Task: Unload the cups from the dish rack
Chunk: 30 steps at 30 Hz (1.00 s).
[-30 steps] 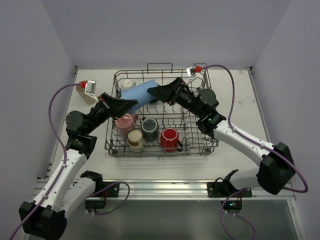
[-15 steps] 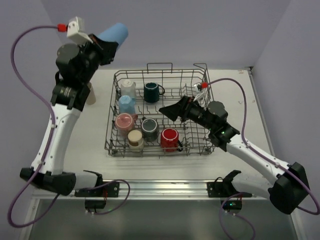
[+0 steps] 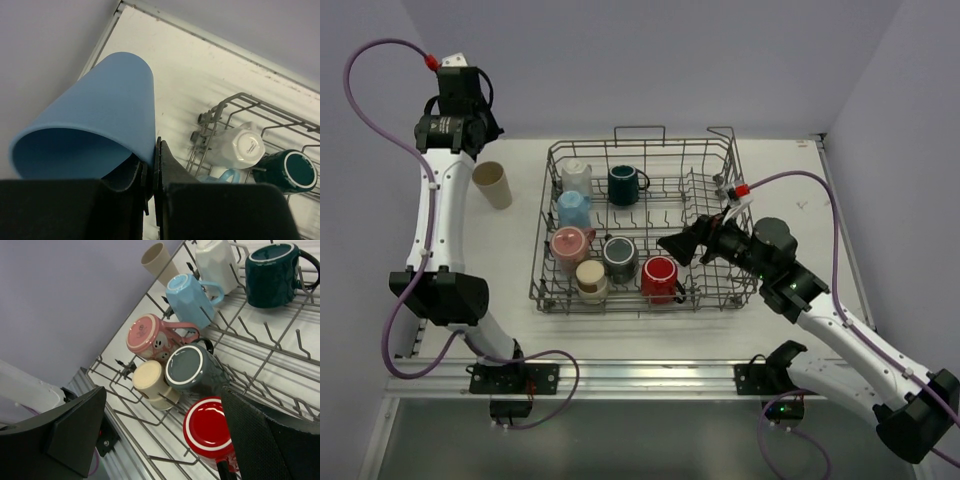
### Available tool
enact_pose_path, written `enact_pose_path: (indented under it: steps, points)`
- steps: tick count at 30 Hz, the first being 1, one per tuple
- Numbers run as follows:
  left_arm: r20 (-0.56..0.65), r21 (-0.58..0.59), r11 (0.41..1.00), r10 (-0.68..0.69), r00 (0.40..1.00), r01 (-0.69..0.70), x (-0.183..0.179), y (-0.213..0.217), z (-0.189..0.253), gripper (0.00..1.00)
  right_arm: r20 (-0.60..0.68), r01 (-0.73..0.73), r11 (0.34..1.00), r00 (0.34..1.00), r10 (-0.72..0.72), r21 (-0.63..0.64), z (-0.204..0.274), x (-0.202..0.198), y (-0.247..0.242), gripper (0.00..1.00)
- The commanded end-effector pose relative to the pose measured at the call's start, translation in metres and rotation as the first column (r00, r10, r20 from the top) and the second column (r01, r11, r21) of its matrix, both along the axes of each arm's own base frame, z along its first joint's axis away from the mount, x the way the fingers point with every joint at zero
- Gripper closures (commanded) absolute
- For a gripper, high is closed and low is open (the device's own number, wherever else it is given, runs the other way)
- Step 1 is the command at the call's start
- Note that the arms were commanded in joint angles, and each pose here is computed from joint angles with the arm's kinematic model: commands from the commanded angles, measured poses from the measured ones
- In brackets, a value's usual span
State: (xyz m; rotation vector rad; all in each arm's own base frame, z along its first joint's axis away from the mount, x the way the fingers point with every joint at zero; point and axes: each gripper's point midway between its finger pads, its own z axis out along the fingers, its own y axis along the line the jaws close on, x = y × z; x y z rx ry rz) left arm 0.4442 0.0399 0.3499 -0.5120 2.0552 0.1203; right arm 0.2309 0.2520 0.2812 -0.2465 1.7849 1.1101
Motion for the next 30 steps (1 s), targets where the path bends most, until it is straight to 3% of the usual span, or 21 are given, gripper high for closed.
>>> enact_pose_path:
  steps: [1, 10, 19, 30]
  points:
    - [-0.047, 0.073, 0.997, 0.034, 0.998, -0.031, -0.014, 0.014, 0.0, 1.0, 0.013, -0.007, 0.999, 1.0, 0.008, -0.046, -0.006, -0.002, -0.003, 0.01]
    - [-0.187, 0.063, 0.998, 0.033, 0.982, -0.021, -0.002, 0.022, -0.051, 1.0, -0.01, -0.053, 0.998, 0.999, 0.053, -0.02, -0.009, -0.009, 0.004, 0.01]
    - [-0.226, 0.035, 0.999, 0.01, 0.974, -0.003, 0.024, 0.019, -0.074, 1.0, -0.032, -0.063, 0.997, 0.998, 0.062, -0.036, -0.017, -0.006, 0.007, 0.01]
    - [-0.272, 0.057, 0.998, 0.023, 0.962, -0.008, 0.023, 0.025, -0.091, 1.0, -0.045, -0.053, 0.997, 0.998, 0.051, -0.052, -0.024, -0.002, 0.009, 0.01]
